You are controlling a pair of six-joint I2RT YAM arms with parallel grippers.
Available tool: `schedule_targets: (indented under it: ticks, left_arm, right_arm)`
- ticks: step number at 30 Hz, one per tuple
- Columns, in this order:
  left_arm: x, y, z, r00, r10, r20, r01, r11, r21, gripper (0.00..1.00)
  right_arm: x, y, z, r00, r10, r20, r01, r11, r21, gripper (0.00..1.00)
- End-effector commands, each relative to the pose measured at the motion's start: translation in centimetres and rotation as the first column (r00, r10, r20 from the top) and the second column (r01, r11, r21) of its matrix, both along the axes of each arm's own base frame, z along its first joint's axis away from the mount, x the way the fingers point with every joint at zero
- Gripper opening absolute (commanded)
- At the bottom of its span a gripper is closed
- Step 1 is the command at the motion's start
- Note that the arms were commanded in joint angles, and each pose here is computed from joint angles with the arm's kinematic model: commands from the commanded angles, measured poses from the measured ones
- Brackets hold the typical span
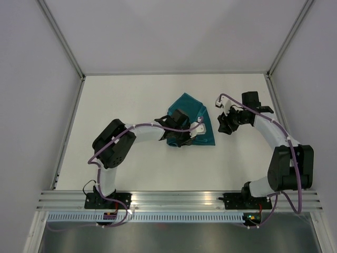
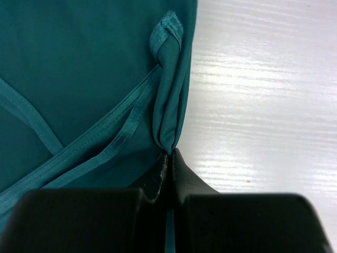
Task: Fold the napkin, place the utensils inside, and roll it up
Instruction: Roll the napkin with the utensil
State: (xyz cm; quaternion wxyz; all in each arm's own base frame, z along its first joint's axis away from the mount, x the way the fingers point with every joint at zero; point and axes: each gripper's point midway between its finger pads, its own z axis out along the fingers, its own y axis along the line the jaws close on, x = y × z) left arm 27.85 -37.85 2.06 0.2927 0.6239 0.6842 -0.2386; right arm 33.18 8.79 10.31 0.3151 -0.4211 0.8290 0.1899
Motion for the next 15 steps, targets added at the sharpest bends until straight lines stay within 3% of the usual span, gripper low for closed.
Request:
schedule_targets:
  ticks: [1,7,15]
  left_arm:
    - [-0.7,0.2,2.3,0.978,0.045,-0.202,-0.065,0.993,-0.097,0.02]
    - [-0.6,0.6,3.7,0.918,0.038,-0.394,-0.115,0.978,-0.174,0.02]
    - [-0.4,0.3,4.3,0.869,0.038,-0.494,-0.131,0.979,-0.156,0.02]
  right_arm:
    - [-0.9,1.0,2.3,0.983,0.109,0.147,-0.115,0.993,0.032,0.56]
    - [-3.7,2.3,2.3,0.952,0.216,0.218,-0.233,0.971,0.057,0.58]
    - [-5.2,6.9,1.9,0.876,0.341,0.34,-0.348,0.936,-0.044,0.62]
